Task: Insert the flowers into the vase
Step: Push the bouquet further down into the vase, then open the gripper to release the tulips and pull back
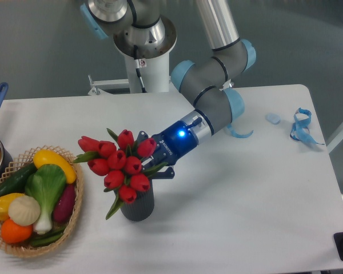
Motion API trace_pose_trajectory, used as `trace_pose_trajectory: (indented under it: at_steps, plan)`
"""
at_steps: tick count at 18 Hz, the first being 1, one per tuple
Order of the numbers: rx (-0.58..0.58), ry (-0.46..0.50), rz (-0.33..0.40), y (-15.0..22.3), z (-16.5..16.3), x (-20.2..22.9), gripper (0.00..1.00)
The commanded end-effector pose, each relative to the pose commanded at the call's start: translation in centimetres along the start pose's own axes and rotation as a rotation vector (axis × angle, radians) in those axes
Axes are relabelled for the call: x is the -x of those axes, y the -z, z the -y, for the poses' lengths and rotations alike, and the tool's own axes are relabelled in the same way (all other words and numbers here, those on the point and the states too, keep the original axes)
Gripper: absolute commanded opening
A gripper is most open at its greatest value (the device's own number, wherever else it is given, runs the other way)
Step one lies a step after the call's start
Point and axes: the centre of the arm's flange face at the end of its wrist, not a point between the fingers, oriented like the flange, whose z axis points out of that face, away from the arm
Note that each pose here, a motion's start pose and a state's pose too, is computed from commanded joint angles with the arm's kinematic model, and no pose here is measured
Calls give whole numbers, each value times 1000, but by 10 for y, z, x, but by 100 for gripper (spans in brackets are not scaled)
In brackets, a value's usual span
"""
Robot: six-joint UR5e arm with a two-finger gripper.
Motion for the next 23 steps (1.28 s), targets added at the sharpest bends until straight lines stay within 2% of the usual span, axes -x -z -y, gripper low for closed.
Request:
trace_pose_trajectory:
  at_steps: [3,5,6,11,14,15,16,19,21,23]
  plan:
    - [0,-17,-3,-1,-8,-1,10]
    - [0,-51,-3,-2,-11,-1,23]
    - [0,-54,-3,-2,-11,-1,25]
    - [-3,-75,1,1,-4,3,69]
    - [-3,-81,1,1,-2,2,83]
    - [-3,-81,1,1,-2,2,96]
    - [-2,-83,1,1,-2,2,100]
    - [-4,-90,5,2,1,2,100]
    - [14,-147,20,10,21,-5,100]
    - [119,-187,83,37,38,-8,100]
